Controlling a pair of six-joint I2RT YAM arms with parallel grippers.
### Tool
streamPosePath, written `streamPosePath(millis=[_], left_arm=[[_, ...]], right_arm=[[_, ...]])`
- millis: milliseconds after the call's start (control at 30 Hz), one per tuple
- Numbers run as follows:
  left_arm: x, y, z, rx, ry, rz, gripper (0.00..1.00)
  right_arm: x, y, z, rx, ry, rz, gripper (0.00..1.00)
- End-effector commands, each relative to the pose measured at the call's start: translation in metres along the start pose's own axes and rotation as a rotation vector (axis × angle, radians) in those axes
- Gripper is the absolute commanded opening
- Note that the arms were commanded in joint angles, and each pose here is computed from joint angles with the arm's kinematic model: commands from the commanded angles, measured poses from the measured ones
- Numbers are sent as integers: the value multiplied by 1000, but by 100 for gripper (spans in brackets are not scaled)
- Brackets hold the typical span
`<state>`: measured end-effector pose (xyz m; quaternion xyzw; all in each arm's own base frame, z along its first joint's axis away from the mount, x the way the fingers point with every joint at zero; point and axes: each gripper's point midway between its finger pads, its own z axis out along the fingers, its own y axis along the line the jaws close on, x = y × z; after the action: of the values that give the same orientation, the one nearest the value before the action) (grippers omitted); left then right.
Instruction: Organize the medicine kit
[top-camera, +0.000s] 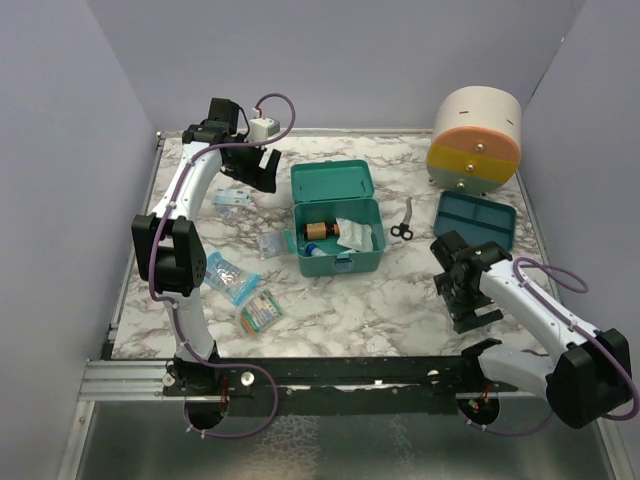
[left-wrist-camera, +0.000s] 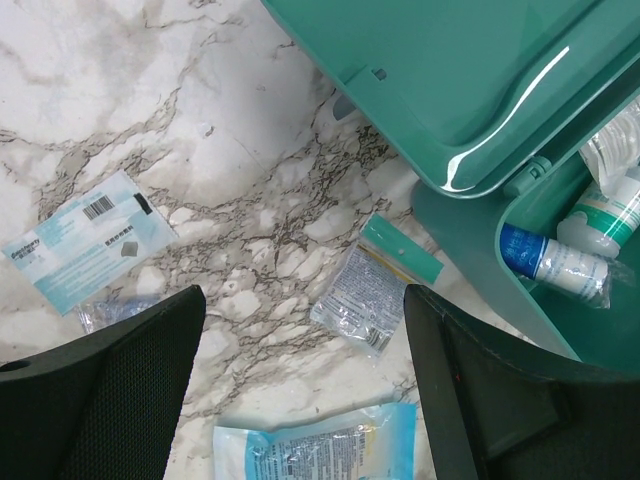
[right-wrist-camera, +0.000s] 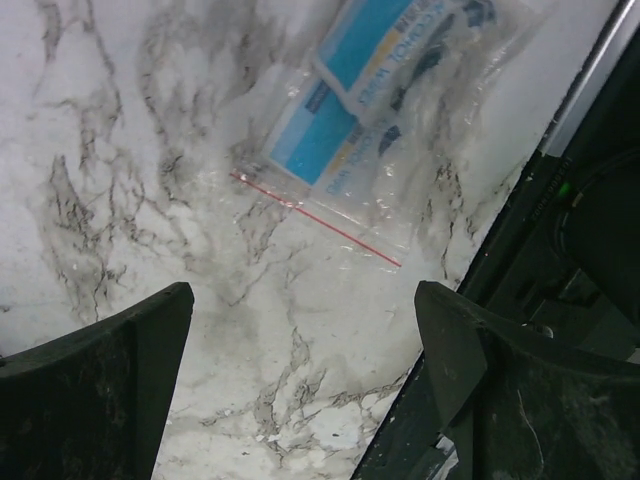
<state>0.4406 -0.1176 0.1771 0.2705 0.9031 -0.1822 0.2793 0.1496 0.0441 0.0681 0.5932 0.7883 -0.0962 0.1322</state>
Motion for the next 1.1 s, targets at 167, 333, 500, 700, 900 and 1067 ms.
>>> streamPosePath(millis=[167,333,500,700,900,1067], left_arm=[[-2,-5,-8,20,-17,2,82],[-4,-4,-8,19,-22,3,82],[-3,-5,-8,18,-21,-2,82],[-1,-5,-9,16,-17,-6,82],[2,-6,-9,18,-13,-5,82],[2,-6,-10,14,-13,-1,82]], right_arm=[[8,-24,16,41,37,168,93],[3,-19,22,45,-9,126,92],[2,-10,30,44,-10,90,86],[4,-17,38,66,1,114,78],[3,-19,41,97,-6,131,69],[4,-17,47,121,-9,121,60]])
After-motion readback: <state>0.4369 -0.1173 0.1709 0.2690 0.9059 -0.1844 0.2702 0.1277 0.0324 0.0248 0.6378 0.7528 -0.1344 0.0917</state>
